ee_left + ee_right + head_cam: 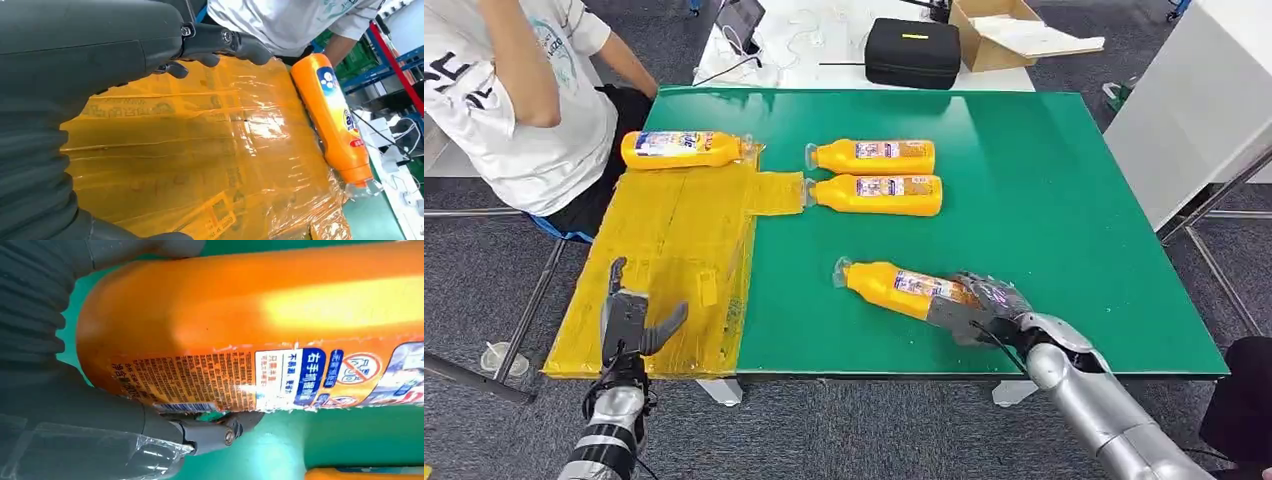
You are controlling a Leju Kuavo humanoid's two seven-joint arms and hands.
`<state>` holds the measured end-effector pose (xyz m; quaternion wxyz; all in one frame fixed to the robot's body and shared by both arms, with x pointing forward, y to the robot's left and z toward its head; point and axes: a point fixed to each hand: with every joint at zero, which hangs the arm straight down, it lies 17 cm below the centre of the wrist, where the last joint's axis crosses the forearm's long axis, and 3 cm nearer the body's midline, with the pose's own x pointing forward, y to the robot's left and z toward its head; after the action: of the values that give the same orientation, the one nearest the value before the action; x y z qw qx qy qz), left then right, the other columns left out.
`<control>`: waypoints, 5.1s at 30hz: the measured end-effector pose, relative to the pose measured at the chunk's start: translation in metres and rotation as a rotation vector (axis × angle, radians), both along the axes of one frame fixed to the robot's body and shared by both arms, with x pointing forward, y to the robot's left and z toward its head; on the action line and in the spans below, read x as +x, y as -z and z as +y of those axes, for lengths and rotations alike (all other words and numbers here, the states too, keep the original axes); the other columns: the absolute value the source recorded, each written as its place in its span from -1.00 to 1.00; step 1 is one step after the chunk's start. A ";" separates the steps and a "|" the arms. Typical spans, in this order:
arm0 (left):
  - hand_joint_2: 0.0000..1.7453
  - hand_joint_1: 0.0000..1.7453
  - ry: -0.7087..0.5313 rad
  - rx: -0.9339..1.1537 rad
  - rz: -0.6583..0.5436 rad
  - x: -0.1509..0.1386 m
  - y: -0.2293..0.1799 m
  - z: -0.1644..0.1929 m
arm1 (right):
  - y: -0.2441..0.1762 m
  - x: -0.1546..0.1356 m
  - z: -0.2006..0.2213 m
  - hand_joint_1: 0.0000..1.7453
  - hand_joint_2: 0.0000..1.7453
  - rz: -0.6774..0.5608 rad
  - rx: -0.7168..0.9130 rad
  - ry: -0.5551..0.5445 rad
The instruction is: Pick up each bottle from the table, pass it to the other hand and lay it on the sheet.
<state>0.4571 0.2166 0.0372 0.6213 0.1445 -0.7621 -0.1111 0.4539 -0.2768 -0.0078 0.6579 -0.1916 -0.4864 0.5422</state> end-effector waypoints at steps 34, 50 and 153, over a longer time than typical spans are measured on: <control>1.00 -1.00 0.337 -0.555 0.050 -0.016 -0.057 -0.089 | -0.232 -0.051 0.038 1.00 1.00 -1.136 0.622 0.373; 1.00 -1.00 0.620 -0.749 -0.041 -0.047 -0.122 -0.122 | -0.191 -0.054 0.062 1.00 1.00 -1.017 0.659 0.338; 1.00 1.00 -0.030 0.331 -0.410 0.070 -0.178 -0.031 | -0.296 -0.085 0.199 -1.00 -1.00 -1.141 1.021 0.121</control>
<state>0.5271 0.1851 0.2150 0.4233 0.2747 -0.8414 -0.1934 0.3688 -0.0774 0.2880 0.3402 -0.1403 -0.9293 0.0305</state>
